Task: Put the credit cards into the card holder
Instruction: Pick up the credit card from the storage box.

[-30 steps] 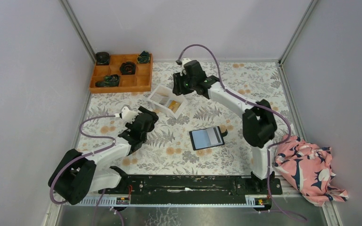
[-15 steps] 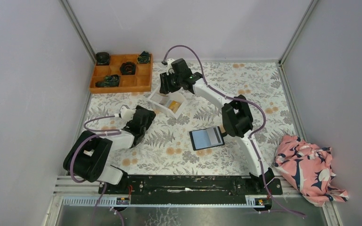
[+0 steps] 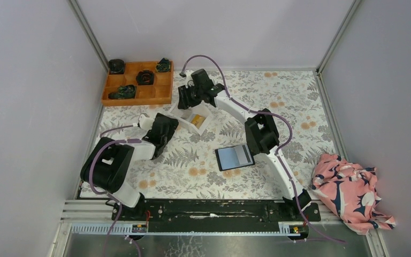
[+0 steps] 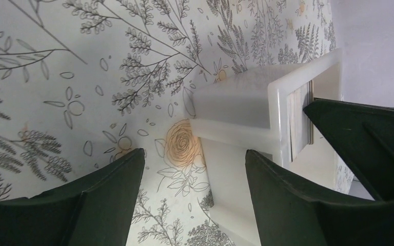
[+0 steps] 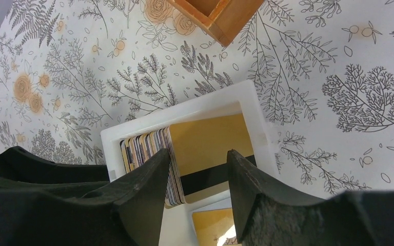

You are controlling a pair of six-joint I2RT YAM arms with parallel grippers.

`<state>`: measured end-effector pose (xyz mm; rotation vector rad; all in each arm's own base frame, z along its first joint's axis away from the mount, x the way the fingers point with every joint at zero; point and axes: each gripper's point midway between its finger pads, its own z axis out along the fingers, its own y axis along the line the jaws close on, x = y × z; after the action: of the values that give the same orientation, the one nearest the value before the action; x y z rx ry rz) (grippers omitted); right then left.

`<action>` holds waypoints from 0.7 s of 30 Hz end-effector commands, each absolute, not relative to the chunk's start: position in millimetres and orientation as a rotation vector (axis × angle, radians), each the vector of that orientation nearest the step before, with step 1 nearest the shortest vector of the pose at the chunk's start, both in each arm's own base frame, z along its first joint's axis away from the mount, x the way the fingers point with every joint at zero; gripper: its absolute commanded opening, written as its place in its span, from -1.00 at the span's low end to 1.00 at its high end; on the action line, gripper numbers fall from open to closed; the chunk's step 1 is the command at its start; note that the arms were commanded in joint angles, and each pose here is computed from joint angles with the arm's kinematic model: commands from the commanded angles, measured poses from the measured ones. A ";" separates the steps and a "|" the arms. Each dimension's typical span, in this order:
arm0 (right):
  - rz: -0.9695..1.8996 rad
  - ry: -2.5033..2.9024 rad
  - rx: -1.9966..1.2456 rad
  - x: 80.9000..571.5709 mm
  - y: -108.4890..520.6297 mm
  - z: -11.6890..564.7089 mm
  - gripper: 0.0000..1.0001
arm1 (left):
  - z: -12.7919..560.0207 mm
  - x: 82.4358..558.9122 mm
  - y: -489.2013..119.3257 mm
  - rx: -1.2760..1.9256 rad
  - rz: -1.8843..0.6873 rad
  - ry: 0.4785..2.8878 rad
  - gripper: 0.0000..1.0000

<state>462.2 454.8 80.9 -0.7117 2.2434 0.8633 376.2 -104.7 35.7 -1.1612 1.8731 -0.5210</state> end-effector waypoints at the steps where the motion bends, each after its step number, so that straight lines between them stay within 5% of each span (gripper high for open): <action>1: 0.905 2.190 -0.763 460.0 467.7 93.2 0.03 | 28.4 384.3 -104.9 -1.174 -0.531 1.894 0.60; 21: 0.967 2.185 -0.736 452.8 470.6 99.9 -0.30 | 12.3 402.7 -101.7 -1.172 -0.550 1.944 0.61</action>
<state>476.7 459.4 81.8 -0.6953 2.1841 0.8873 412.2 -102.0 37.1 -1.1767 1.8432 -0.6064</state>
